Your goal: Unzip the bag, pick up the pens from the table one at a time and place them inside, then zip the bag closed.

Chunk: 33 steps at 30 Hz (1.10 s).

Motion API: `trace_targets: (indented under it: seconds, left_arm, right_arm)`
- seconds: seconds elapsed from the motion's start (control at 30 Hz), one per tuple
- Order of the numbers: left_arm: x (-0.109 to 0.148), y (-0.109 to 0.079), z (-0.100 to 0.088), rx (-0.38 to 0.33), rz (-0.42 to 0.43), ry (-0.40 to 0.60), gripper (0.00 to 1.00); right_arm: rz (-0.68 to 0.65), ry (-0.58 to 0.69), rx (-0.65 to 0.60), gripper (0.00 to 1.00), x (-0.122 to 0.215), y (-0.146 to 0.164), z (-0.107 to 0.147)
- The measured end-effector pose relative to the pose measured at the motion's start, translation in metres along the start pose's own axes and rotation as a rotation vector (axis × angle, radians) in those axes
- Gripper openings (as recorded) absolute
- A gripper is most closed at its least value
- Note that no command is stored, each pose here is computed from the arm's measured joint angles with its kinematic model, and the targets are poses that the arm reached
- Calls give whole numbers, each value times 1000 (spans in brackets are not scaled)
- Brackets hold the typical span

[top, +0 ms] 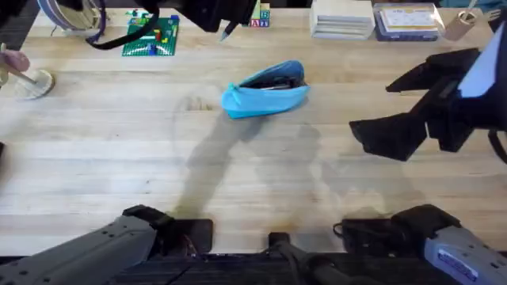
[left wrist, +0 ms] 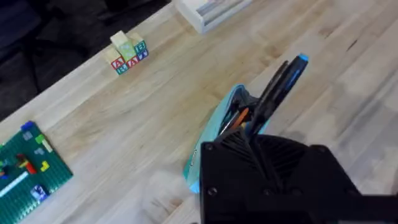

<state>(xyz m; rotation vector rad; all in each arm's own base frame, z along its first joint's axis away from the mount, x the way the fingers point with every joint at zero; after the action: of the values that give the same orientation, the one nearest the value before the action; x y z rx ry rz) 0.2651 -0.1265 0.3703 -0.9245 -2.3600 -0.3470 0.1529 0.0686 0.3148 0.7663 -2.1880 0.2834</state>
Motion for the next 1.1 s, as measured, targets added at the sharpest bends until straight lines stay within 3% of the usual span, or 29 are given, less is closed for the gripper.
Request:
trace_targets:
  seconds: [0.27, 0.43, 1.1]
  left_arm:
    - [-4, -3, 0, -75, 44, 1, 43]
    - [-27, -4, 4, -87, 135, 34, 43]
    - [-109, 6, 37, -41, 300, 210, 43]
  right_arm:
    - [0, 0, 0, 996, 0, 0, 0]
    - [0, 0, 0, 996, 0, 0, 0]
    - [0, 0, 0, 996, 0, 0, 0]
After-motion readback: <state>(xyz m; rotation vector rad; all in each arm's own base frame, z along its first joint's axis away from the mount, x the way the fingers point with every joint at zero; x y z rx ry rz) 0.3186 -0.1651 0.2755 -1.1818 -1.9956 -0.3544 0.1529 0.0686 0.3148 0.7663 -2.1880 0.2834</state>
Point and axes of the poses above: each hand's point on the last joint's axis, 136 mm out from that joint toward the fingers, its own x axis back along the fingers, its own y axis along the line the jaws close on, z = x × y, the point moved 8 cm from there along x, back along the fingers, and after that the axes turned 3 degrees about -x, right-handed, at the moved point
